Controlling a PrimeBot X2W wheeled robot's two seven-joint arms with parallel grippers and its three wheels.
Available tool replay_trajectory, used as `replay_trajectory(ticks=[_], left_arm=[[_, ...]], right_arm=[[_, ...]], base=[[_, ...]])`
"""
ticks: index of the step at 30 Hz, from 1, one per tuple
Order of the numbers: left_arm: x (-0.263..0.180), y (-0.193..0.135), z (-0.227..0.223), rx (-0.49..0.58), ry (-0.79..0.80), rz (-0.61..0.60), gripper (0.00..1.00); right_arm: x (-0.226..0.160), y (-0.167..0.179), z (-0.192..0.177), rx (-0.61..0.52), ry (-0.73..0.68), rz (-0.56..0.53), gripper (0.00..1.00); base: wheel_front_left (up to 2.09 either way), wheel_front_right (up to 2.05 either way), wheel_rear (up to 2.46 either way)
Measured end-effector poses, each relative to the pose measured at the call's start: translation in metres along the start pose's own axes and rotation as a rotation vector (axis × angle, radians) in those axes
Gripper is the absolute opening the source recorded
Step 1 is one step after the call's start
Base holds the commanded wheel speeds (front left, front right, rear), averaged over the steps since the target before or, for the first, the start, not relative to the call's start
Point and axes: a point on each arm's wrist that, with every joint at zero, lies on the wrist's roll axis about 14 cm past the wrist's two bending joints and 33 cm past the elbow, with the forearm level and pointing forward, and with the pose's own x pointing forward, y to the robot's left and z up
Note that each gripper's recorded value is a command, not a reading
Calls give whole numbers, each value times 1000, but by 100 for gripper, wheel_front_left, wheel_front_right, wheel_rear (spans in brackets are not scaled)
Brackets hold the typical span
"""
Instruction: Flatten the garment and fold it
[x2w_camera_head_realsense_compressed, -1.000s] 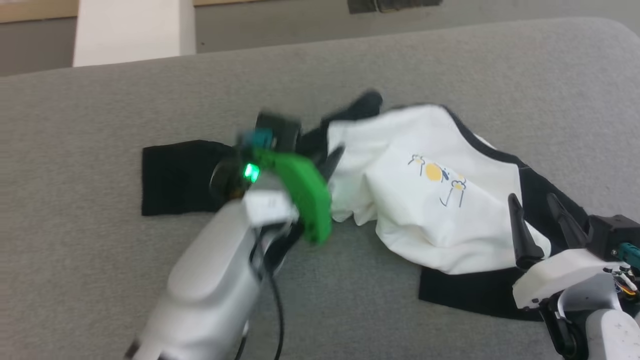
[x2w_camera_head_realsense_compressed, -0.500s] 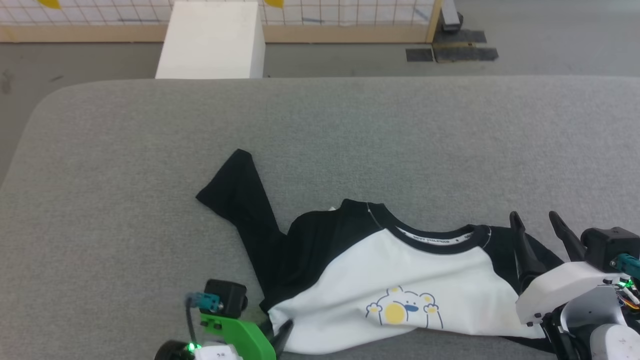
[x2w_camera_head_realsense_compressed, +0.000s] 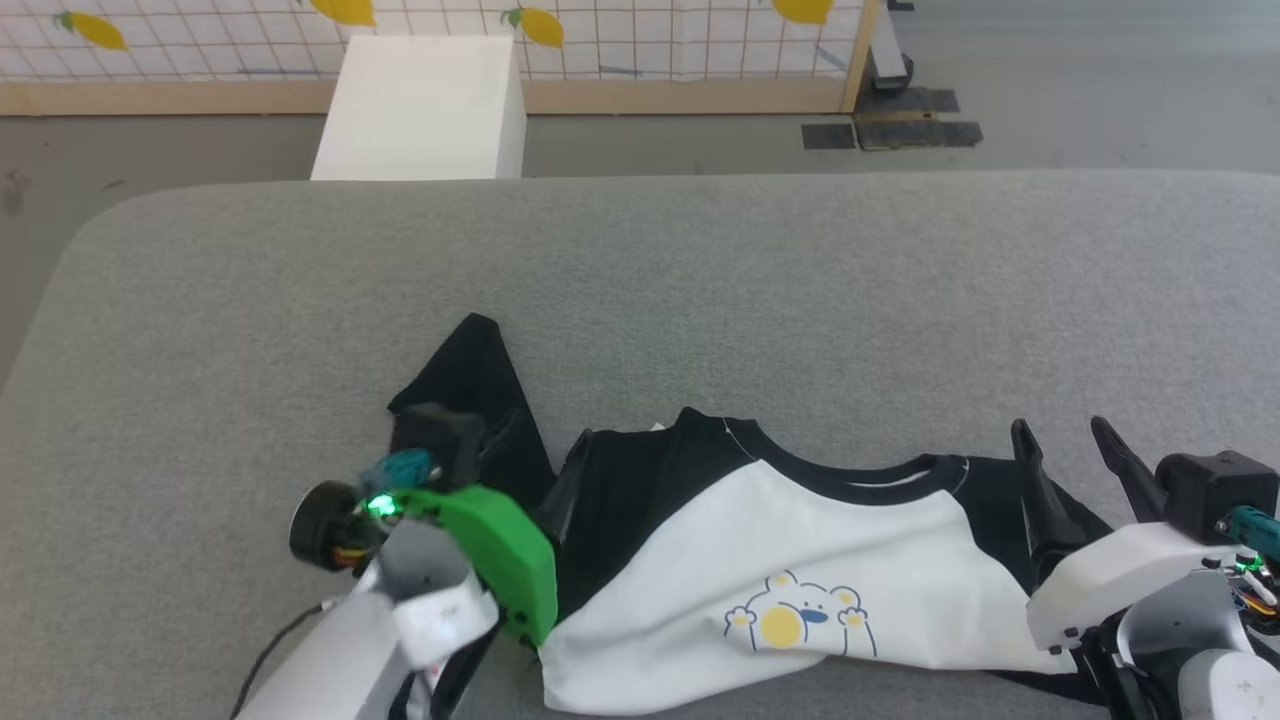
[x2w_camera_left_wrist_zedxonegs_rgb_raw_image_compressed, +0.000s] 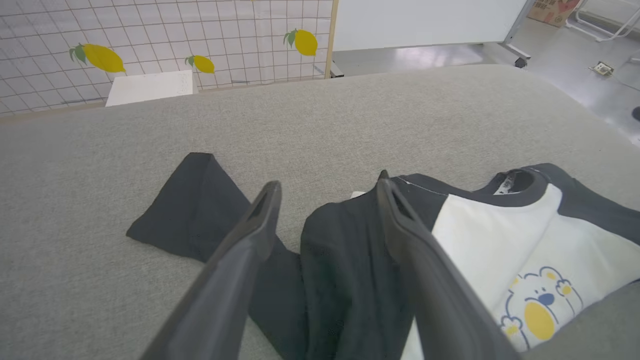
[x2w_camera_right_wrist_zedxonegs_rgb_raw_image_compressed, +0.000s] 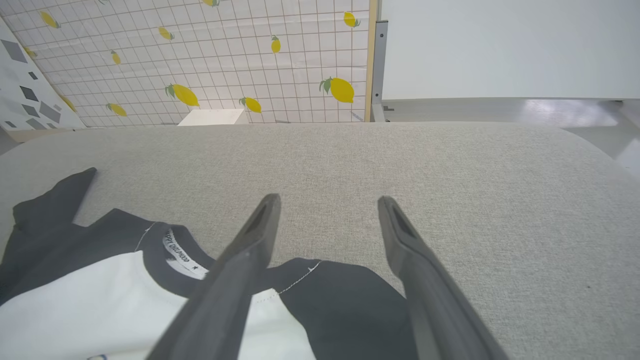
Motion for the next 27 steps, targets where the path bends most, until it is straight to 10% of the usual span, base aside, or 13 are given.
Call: replay_trajectory(ticks=[15, 17, 18, 27], left_arm=[[47, 18, -115, 90, 622, -43, 100], [48, 18, -120, 100, 679, -52, 54], [50, 17, -120, 88, 696, -58, 0], [48, 66, -97, -2, 534, 166, 0]], right_arm=[[0, -21, -19, 20, 47, -63, 100], [0, -24, -22, 21, 56, -71, 100], [0, -25, -24, 21, 60, -74, 100], [6, -16, -23, 22, 56, -45, 100]], base=[[0, 0, 0], [0, 0, 0], [0, 0, 0], [0, 0, 0]])
